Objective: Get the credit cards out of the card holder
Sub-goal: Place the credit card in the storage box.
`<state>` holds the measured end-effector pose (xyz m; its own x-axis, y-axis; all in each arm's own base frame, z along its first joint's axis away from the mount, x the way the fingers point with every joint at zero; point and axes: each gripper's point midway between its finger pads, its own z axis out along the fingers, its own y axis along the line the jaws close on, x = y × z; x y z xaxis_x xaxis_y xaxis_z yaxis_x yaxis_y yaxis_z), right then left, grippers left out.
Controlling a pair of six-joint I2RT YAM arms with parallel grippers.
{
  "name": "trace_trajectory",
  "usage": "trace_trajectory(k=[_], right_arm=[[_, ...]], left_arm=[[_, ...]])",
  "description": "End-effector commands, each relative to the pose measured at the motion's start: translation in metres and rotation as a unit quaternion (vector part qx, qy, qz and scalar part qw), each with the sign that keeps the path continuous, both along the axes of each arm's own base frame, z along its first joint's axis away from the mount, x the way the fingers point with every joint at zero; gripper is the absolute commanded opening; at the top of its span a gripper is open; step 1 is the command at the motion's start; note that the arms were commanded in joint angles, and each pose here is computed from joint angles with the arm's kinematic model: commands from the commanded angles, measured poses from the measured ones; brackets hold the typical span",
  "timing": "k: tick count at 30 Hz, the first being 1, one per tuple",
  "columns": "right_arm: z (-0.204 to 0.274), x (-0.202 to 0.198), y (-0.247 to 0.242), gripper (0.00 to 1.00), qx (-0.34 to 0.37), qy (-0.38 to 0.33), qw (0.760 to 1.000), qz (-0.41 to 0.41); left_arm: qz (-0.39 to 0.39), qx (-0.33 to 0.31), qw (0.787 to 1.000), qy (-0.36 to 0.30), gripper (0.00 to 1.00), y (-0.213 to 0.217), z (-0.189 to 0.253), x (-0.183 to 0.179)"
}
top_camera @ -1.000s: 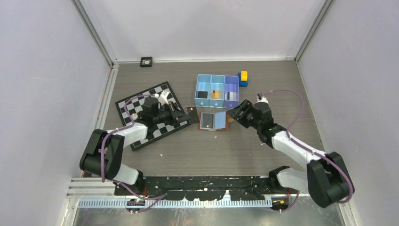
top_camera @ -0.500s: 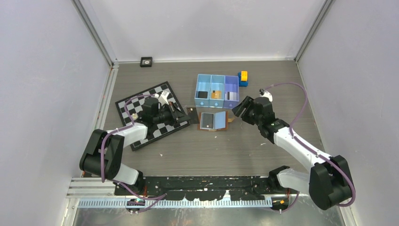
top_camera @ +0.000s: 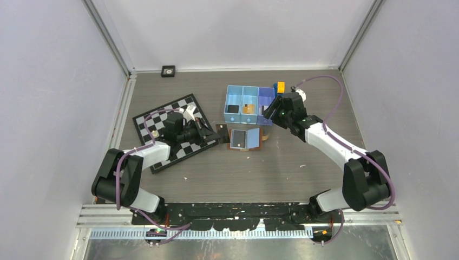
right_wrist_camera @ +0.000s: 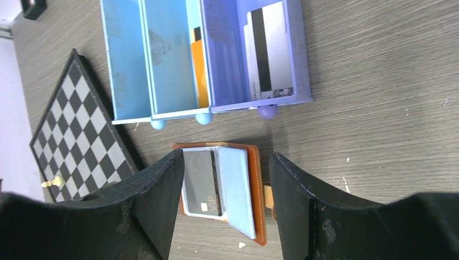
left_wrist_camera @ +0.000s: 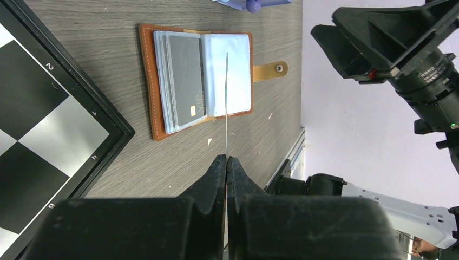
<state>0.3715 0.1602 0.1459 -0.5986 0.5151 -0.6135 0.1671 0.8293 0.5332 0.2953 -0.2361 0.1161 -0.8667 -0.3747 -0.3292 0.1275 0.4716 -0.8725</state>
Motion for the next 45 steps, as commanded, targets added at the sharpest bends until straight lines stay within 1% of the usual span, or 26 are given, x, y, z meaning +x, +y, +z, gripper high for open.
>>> trace_trajectory(k=[1, 5, 7, 13, 20, 25, 30, 34, 40, 42, 45], right_arm=[[0.004, 0.009, -0.003, 0.63, -0.016, -0.008, 1.000, -0.006], [0.007, 0.008, -0.004, 0.63, -0.015, -0.022, 1.000, -0.004], [0.003, 0.008, -0.004, 0.62, -0.018, -0.019, 1.000, -0.002], [0.002, 0.005, 0.004, 0.57, 0.003, -0.013, 1.000, 0.011], [0.017, -0.001, 0.010, 0.58, 0.037, -0.040, 0.998, 0.022], [0.022, -0.004, 0.012, 0.58, 0.051, -0.049, 0.997, 0.021], [0.030, -0.011, 0.017, 0.58, 0.069, -0.055, 0.995, 0.037], [0.029, -0.012, 0.016, 0.58, 0.067, -0.054, 0.996, 0.033], [0.019, -0.009, 0.017, 0.58, 0.067, -0.043, 0.996, 0.033], [0.018, -0.009, 0.018, 0.58, 0.067, -0.041, 0.996, 0.033], [0.020, -0.009, 0.018, 0.58, 0.068, -0.042, 0.996, 0.034]], left_arm=[[-0.014, -0.007, 0.998, -0.053, 0.00, -0.005, 0.024, 0.006], [-0.022, 0.015, 0.997, -0.075, 0.00, -0.010, 0.031, 0.012], [-0.024, 0.017, 0.996, -0.082, 0.00, -0.012, 0.038, 0.018], [-0.015, 0.028, 0.996, -0.085, 0.00, -0.016, 0.056, 0.040], [0.004, 0.012, 0.996, -0.087, 0.00, -0.031, 0.078, 0.085], [-0.004, 0.014, 0.995, -0.099, 0.00, -0.043, 0.084, 0.115], [-0.028, 0.052, 0.993, -0.099, 0.00, -0.052, 0.075, 0.140], [-0.052, 0.113, 0.987, -0.104, 0.00, -0.061, 0.057, 0.155], [-0.064, 0.142, 0.985, -0.077, 0.00, -0.066, 0.029, 0.169], [-0.066, 0.164, 0.983, -0.057, 0.00, -0.064, 0.018, 0.173], [-0.062, 0.186, 0.979, -0.049, 0.00, -0.060, 0.009, 0.178]])
